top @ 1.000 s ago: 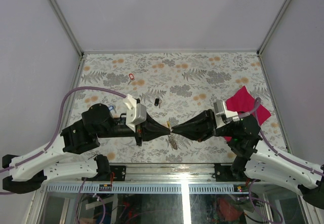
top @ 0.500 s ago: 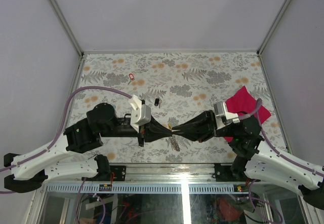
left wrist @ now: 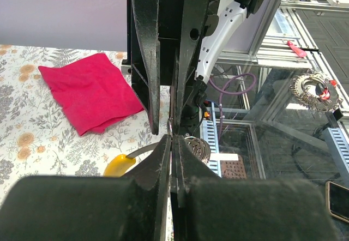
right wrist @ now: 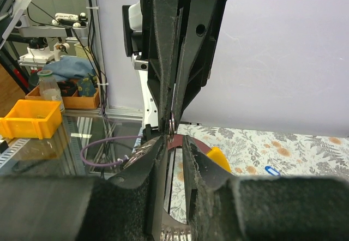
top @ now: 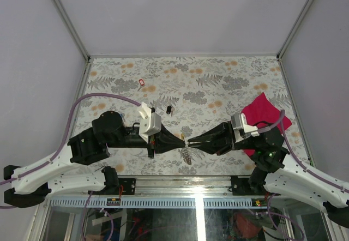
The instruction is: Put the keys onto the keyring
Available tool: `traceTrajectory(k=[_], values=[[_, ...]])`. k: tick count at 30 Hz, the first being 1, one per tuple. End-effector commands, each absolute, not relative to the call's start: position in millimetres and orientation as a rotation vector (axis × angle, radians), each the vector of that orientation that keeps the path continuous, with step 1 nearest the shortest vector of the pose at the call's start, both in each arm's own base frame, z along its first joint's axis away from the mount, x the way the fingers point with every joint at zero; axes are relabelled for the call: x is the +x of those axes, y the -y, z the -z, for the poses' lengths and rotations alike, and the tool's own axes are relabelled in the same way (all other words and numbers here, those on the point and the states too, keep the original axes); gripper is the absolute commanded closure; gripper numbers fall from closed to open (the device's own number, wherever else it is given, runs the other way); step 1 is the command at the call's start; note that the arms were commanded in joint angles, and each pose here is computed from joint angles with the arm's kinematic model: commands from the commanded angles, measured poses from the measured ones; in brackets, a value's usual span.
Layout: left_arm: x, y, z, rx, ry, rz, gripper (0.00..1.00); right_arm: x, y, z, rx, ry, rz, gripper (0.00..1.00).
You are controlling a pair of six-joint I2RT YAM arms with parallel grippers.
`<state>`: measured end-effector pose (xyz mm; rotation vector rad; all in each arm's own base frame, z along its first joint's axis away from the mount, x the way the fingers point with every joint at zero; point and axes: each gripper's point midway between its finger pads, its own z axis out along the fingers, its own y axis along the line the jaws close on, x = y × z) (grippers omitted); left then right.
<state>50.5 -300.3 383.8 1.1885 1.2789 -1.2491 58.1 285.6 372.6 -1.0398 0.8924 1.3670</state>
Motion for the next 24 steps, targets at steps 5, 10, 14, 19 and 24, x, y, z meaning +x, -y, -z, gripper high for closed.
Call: traceTrajectory(k=[5,10,14,19,24], values=[[45.0,301.6,-412.6,1.168,-1.171,1.286,1.0,54.1,-281.6,-401.9,-1.023,-0.798,-1.353,0.78],[44.5,304.5,-410.0,1.179,-1.178,1.293,1.0,53.1,-282.4,-404.0,-1.028,-0.79,-1.359,0.79],[44.8,304.7,-410.0,1.179,-1.178,1.291,1.0,52.9,-282.3,-403.5,-1.028,-0.789,-1.36,0.8],[44.8,305.5,-409.2,1.181,-1.18,1.292,1.0,52.6,-282.3,-403.6,-1.029,-0.789,-1.361,0.87],[45.2,306.1,-408.2,1.182,-1.183,1.29,0.99,51.9,-281.6,-403.3,-1.045,-0.778,-1.343,0.97]])
